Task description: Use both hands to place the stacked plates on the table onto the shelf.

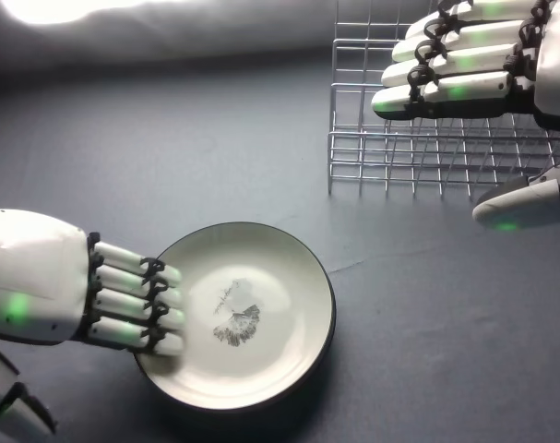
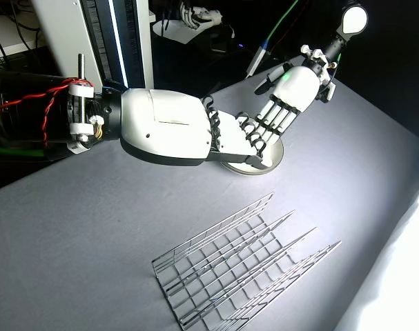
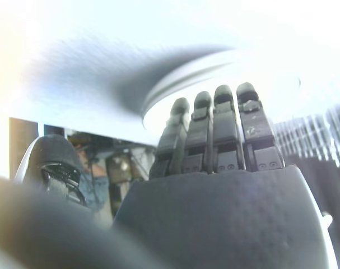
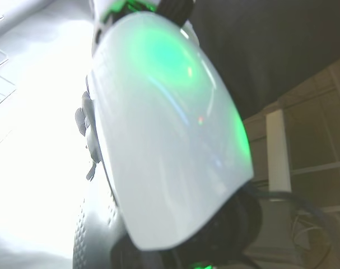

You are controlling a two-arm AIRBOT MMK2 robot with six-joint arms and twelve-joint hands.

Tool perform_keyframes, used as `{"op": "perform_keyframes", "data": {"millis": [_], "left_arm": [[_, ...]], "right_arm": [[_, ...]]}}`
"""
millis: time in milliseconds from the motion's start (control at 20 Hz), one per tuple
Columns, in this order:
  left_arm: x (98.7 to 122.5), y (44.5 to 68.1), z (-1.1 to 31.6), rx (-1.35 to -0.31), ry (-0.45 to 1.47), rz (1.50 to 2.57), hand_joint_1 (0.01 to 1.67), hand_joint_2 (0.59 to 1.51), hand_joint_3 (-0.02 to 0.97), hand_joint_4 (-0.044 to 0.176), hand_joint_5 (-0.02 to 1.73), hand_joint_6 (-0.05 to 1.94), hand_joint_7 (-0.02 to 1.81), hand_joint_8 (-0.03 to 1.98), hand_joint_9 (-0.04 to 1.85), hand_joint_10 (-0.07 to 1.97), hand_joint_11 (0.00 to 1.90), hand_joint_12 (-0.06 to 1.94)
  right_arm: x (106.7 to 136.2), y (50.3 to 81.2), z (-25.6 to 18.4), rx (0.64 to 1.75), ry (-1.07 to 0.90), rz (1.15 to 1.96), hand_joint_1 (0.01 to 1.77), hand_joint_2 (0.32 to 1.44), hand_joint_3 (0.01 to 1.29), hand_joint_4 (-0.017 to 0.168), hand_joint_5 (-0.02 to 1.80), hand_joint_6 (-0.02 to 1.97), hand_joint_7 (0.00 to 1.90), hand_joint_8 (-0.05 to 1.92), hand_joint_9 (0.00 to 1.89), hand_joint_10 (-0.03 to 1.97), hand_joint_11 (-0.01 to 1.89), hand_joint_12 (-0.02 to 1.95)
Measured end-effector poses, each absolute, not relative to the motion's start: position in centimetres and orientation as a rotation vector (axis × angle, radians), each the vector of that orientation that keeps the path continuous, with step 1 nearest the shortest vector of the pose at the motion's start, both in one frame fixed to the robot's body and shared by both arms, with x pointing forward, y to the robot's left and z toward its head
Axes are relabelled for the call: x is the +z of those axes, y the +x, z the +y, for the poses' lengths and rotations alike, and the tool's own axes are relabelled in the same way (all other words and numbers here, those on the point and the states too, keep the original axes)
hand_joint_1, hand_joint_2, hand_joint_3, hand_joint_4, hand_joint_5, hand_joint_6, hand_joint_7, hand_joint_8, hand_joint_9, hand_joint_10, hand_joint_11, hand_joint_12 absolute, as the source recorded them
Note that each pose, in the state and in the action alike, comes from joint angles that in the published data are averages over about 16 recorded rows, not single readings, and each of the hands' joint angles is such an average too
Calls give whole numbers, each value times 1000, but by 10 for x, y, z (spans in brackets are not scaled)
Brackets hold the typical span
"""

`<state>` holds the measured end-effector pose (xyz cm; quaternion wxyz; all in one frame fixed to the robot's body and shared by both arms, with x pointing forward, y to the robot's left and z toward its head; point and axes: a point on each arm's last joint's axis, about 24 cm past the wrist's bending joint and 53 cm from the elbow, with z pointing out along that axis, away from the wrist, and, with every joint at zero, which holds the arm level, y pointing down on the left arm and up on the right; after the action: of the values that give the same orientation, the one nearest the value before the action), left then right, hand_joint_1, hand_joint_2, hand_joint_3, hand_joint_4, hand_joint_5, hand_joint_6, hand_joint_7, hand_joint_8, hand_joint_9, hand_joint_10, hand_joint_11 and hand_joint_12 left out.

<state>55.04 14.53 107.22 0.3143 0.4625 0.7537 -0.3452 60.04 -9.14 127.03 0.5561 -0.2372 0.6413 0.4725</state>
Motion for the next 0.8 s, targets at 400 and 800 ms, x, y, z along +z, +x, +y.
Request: {"op": "perform_keyframes", "data": {"millis": [400, 800], "left_arm": [[1057, 547, 152, -904, 1226, 2027, 18, 1158, 17, -5, 2, -19, 2, -14, 16, 3, 13, -18], [1047, 538, 131, -950, 1229, 2023, 17, 1160, 18, -8, -9, -28, -11, -18, 7, -4, 13, -5]], "right_arm": [[1271, 598, -90, 1111, -595, 1492, 56, 1203, 14, 8, 195, 18, 192, 14, 158, 13, 21, 393], [1264, 591, -85, 1085, -722, 1456, 58, 1200, 14, 8, 194, 18, 191, 14, 149, 13, 21, 385]]}}
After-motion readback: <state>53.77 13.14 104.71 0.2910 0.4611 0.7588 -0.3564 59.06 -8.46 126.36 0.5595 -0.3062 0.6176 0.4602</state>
